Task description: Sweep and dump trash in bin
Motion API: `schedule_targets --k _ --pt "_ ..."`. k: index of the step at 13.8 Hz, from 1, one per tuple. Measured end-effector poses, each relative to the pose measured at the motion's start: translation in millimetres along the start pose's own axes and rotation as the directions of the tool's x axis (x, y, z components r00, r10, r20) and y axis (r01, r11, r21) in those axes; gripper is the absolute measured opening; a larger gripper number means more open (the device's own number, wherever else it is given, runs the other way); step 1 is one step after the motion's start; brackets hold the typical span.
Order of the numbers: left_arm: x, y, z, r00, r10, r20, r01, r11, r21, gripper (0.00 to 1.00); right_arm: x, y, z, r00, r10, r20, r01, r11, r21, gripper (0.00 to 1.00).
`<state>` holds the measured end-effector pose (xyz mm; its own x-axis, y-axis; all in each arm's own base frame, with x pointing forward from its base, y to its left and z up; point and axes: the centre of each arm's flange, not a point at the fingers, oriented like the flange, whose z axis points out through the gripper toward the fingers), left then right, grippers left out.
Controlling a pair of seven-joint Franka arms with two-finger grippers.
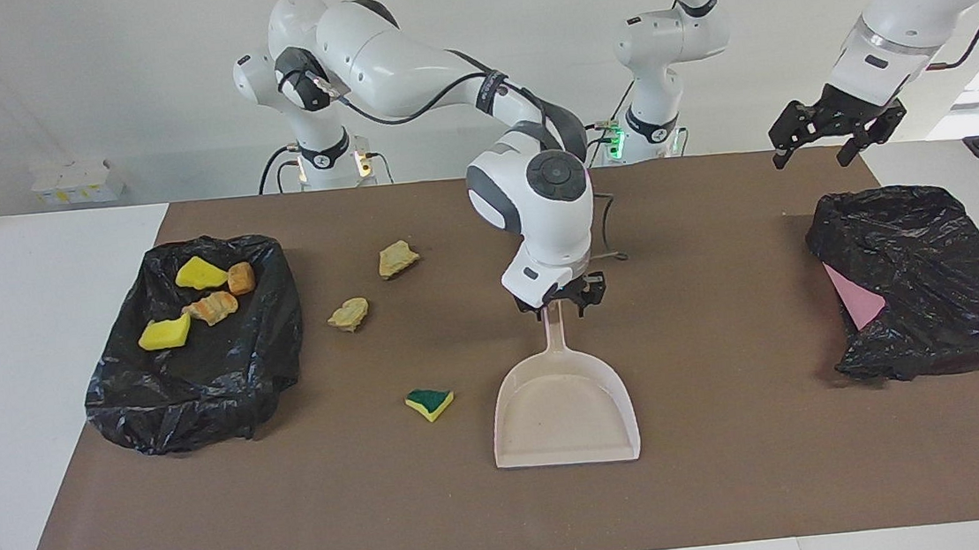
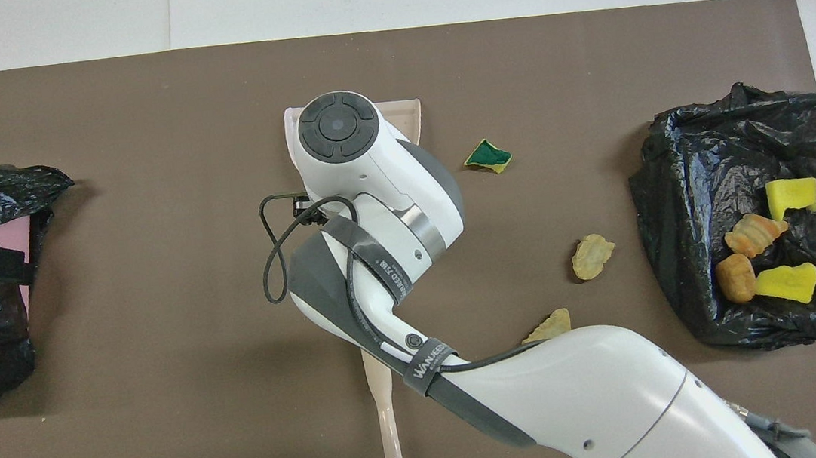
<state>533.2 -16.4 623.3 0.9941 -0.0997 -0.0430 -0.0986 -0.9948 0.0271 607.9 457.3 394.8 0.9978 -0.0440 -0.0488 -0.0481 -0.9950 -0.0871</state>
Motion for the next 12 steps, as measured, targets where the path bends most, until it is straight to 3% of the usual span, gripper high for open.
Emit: schedule_targets --k 2,8,12 --pt "0 0 0 1.000 0.001 -0.001 -0.001 1.000 0.000 1.00 -20 -2 -20 1.000 -0.016 0.011 0.016 1.000 -0.008 1.00" --pt "22 31 23 0.998 0.066 -0.021 -0.066 0.998 0.003 1.00 -151 12 -53 0.990 -0.066 0.126 0.073 0.996 -0.052 1.00" --pt "44 67 51 0.991 0.131 -0.036 -0.131 0.991 0.004 1.00 -225 26 -7 0.991 -0.076 0.107 0.081 0.996 -0.043 1.00"
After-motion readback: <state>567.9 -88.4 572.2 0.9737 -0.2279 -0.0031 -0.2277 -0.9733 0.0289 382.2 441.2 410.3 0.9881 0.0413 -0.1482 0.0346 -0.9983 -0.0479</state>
